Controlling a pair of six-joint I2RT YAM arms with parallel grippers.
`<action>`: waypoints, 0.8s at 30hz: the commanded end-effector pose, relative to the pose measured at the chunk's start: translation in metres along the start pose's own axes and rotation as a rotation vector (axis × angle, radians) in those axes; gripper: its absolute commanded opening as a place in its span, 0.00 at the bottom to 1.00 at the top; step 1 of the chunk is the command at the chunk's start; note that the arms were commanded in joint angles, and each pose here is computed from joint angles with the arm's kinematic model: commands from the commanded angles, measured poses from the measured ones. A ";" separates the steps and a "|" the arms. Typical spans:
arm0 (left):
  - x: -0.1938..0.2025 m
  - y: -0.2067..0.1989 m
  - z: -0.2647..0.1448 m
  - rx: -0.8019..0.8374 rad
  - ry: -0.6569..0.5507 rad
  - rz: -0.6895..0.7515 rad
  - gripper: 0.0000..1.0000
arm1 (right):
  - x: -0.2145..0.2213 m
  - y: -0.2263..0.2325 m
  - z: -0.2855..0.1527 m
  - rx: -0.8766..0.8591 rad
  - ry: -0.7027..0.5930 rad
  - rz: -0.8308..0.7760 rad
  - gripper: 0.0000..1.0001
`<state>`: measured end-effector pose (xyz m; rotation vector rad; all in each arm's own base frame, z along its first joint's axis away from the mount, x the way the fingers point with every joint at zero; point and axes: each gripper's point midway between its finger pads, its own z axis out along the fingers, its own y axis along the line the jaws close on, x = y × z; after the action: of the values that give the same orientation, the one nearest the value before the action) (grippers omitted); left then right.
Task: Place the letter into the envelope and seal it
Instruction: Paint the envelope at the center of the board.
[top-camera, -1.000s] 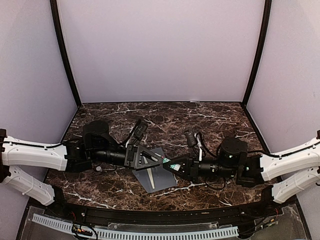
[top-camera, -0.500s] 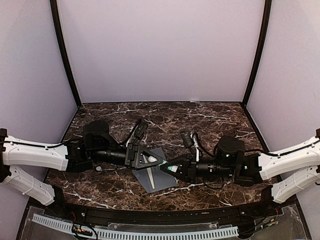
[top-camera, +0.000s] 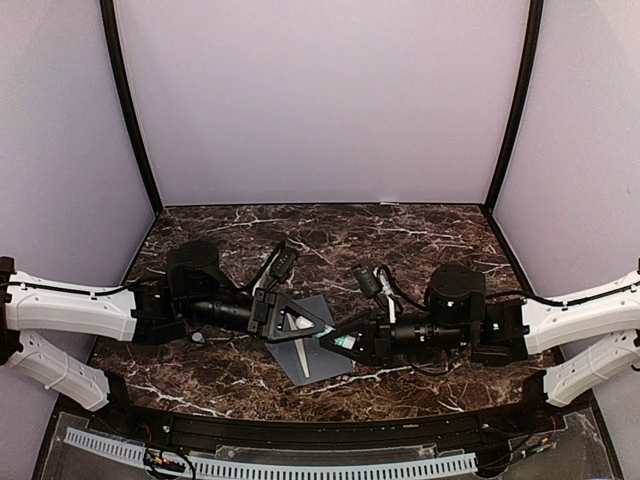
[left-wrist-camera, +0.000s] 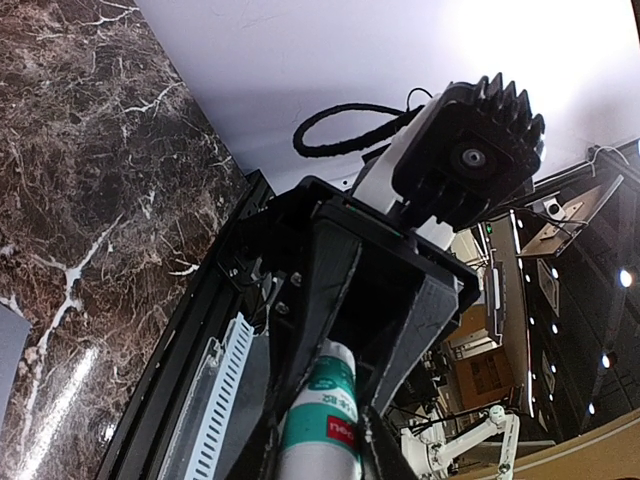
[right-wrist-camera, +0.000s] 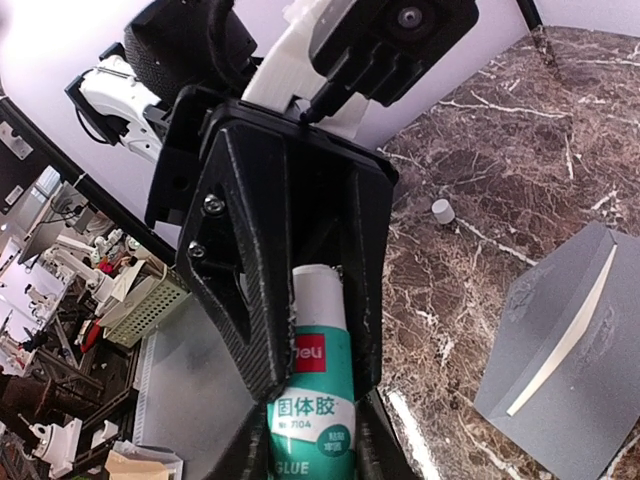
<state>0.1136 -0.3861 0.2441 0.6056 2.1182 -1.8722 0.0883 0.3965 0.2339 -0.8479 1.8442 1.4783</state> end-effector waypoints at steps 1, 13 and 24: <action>0.001 -0.010 0.005 0.022 0.043 0.037 0.00 | 0.010 0.002 0.001 0.029 0.115 0.000 0.35; 0.005 -0.010 0.010 0.031 0.089 0.028 0.00 | 0.015 0.011 0.011 -0.002 0.203 -0.024 0.52; 0.008 -0.011 0.012 0.038 0.117 0.021 0.00 | 0.014 0.012 0.016 -0.013 0.204 -0.030 0.28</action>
<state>0.1053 -0.3938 0.2336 0.6969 2.1923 -1.8809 0.0735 0.4053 0.2066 -1.0477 2.0301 1.3937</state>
